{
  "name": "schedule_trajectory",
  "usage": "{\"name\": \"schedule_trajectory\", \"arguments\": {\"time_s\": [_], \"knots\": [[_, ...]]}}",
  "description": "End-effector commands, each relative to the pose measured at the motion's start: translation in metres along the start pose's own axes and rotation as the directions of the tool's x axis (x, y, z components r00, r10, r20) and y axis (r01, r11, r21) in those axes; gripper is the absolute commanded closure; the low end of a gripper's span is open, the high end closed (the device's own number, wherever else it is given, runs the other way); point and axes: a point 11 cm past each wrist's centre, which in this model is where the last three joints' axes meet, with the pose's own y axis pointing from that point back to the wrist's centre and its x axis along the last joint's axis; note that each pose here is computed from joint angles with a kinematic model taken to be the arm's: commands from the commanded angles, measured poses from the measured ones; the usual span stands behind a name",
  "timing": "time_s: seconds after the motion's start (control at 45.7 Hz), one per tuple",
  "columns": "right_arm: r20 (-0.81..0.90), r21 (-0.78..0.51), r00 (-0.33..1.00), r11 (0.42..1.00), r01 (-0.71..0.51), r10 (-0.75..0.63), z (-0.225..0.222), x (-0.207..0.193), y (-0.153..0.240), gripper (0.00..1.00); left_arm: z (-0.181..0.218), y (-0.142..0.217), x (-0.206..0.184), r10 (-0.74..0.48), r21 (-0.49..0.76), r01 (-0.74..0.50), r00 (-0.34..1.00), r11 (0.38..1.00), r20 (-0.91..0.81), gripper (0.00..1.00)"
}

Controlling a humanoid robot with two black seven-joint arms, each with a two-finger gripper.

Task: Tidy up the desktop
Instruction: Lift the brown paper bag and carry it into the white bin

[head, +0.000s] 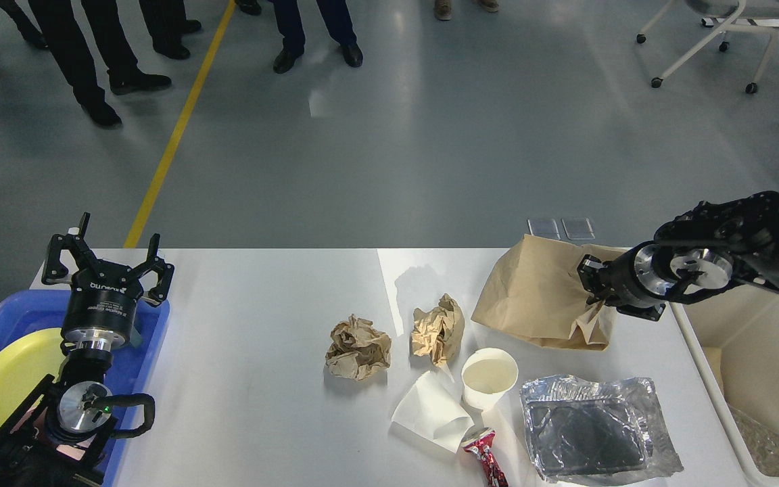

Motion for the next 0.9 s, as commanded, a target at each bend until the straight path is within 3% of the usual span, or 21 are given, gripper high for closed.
{"name": "schedule_trajectory", "arguments": {"time_s": [0.0,0.219,0.459,0.722,0.875], "knots": [[-0.085,-0.015,0.995,0.998,0.058,-0.059,-0.012,0.009,0.045,1.00,0.000,0.000,0.000,0.000,0.000,0.000,1.000,1.000,0.000,0.04],[-0.199,-0.088,0.973,0.991,0.104,-0.119,-0.011,0.015,0.101,1.00,0.000,0.000,0.000,0.000,0.000,0.000,1.000,1.000,0.000,0.04],[-0.225,-0.080,0.950,0.975,0.206,-0.219,0.006,0.011,0.144,1.00,0.000,0.000,0.000,0.000,0.000,0.000,1.000,1.000,0.000,0.04],[-0.147,-0.098,0.976,0.984,0.148,-0.161,0.037,0.026,0.148,1.00,0.000,0.000,0.000,0.000,0.000,0.000,1.000,1.000,0.000,0.04],[-0.034,-0.112,0.998,0.993,0.044,-0.048,0.079,0.051,0.149,1.00,0.000,0.000,0.000,0.000,0.000,0.000,1.000,1.000,0.000,0.04]]}}
